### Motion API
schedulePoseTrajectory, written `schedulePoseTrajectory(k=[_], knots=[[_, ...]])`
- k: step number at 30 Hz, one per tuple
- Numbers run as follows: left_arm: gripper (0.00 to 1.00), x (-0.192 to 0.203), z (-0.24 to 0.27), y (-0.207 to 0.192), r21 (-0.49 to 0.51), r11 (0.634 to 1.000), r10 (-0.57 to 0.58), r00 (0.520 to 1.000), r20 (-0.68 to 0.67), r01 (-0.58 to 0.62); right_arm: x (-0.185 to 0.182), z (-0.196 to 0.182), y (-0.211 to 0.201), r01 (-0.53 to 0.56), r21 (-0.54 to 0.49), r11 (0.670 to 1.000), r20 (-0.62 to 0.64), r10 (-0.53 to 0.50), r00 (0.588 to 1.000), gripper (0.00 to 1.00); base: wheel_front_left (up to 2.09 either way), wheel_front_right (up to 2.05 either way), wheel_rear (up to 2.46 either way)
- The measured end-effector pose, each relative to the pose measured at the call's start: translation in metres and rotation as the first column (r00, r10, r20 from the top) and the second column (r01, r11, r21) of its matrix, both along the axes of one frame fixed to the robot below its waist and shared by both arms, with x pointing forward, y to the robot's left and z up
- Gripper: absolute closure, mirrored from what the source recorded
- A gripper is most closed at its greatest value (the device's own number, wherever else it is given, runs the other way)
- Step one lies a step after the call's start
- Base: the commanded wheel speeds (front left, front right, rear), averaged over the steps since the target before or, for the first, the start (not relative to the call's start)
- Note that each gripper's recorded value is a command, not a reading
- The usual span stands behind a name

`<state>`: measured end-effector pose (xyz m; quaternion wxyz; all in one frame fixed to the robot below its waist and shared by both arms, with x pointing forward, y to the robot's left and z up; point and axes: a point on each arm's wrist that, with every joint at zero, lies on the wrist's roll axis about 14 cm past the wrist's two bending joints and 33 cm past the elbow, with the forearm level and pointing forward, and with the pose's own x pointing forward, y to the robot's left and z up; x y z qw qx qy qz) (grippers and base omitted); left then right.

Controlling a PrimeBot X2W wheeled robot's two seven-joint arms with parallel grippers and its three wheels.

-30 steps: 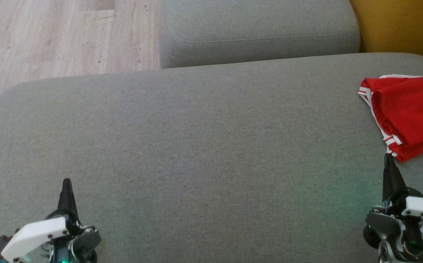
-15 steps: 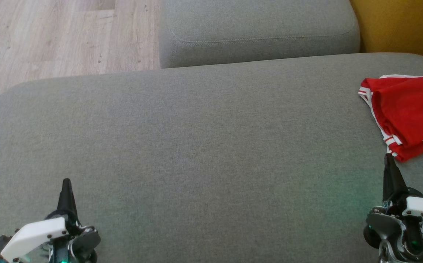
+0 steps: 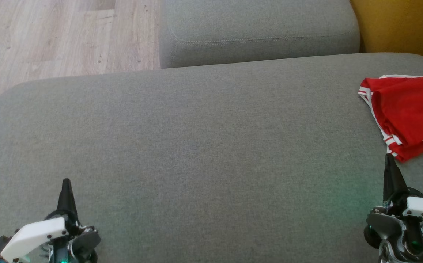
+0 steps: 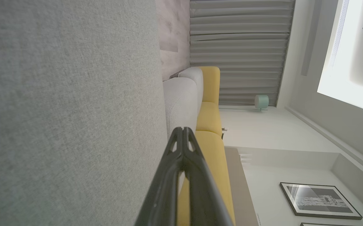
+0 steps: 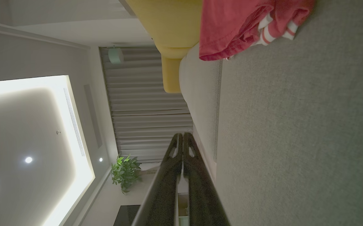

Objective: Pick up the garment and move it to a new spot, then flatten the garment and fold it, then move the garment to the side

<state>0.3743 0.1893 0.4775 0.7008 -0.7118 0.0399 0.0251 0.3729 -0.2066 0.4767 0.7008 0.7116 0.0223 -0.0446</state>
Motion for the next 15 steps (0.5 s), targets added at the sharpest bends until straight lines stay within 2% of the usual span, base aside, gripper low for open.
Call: schedulePoseTrajectory(k=[15], knots=[[1.00, 0.0000, 0.0000, 0.0002, 0.000, 1.000, -0.001, 1.000, 0.000, 0.001, -0.0001, 0.0000, -0.0012, 0.004, 0.000, 1.000, 0.000, -0.004, 1.000, 1.00, 0.00, 0.00, 0.00]])
